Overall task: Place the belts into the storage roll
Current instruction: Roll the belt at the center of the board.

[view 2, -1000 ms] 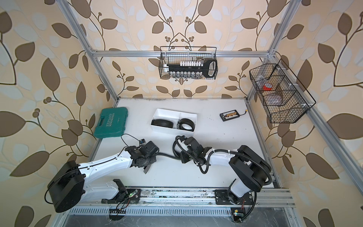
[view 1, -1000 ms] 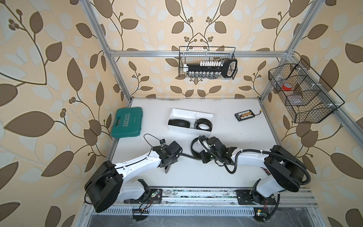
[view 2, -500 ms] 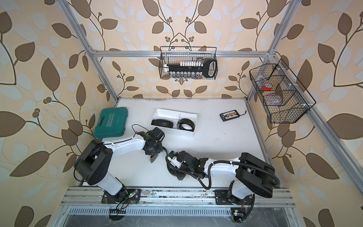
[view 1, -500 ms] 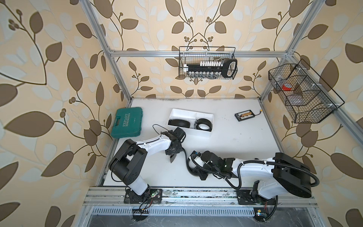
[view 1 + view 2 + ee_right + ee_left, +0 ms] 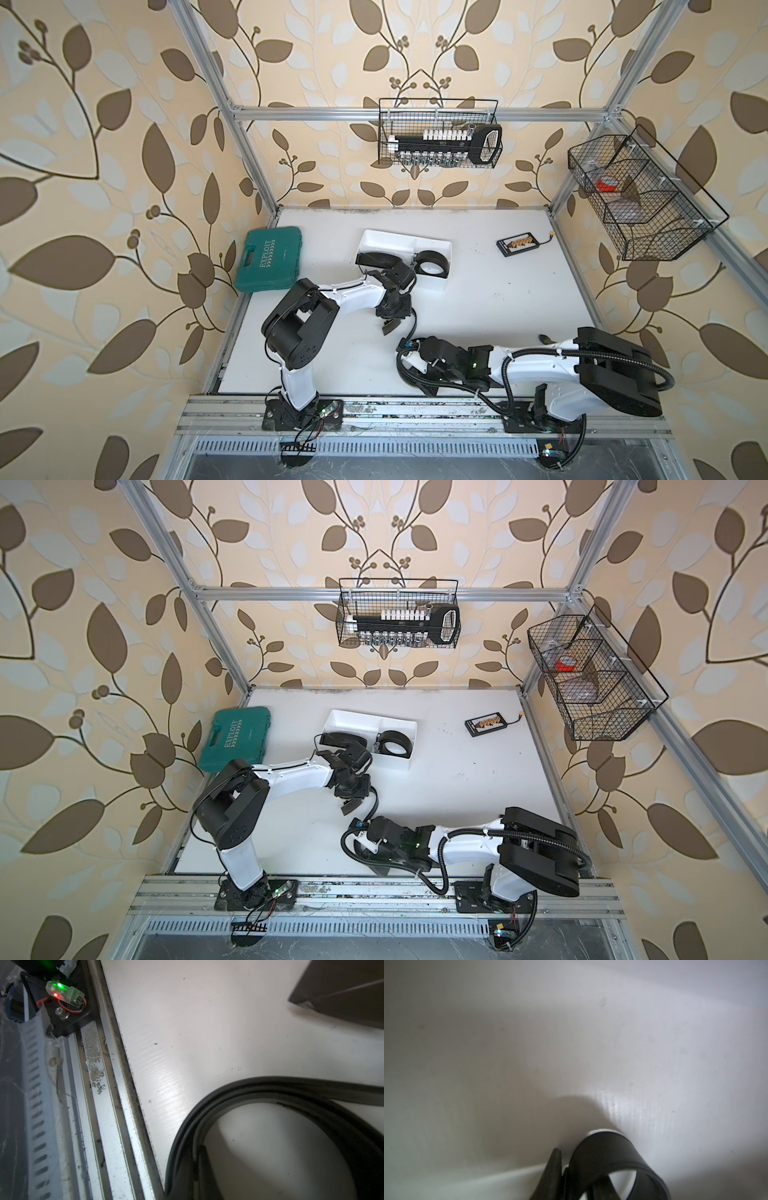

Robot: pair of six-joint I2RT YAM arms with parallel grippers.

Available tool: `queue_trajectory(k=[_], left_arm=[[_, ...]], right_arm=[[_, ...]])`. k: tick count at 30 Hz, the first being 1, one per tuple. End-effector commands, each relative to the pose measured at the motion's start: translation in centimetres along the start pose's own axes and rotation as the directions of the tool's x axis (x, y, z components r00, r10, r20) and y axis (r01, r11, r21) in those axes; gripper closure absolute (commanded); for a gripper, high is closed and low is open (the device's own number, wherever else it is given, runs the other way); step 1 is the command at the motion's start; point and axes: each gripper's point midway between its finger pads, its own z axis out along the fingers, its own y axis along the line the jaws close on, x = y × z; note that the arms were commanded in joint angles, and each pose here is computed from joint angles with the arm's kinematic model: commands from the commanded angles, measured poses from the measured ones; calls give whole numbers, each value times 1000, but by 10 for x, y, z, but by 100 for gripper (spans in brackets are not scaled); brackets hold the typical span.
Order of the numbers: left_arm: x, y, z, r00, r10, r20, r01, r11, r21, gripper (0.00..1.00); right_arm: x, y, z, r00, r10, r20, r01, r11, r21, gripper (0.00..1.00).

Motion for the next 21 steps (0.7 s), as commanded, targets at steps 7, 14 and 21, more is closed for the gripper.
queue_trajectory(k=[7,14,21], left_arm=[[-13,-96,5,970,243,-11,-239,961,140,98],[-17,-152,8,918,395,-22,-382,899,212,93],[-25,-172,7,898,440,-17,-422,870,256,83]], right_arm=[[-3,6,8,998,-68,-6,68,998,10,100],[-6,-5,6,996,-89,24,87,994,73,100],[-7,-11,3,996,-76,53,70,992,106,100]])
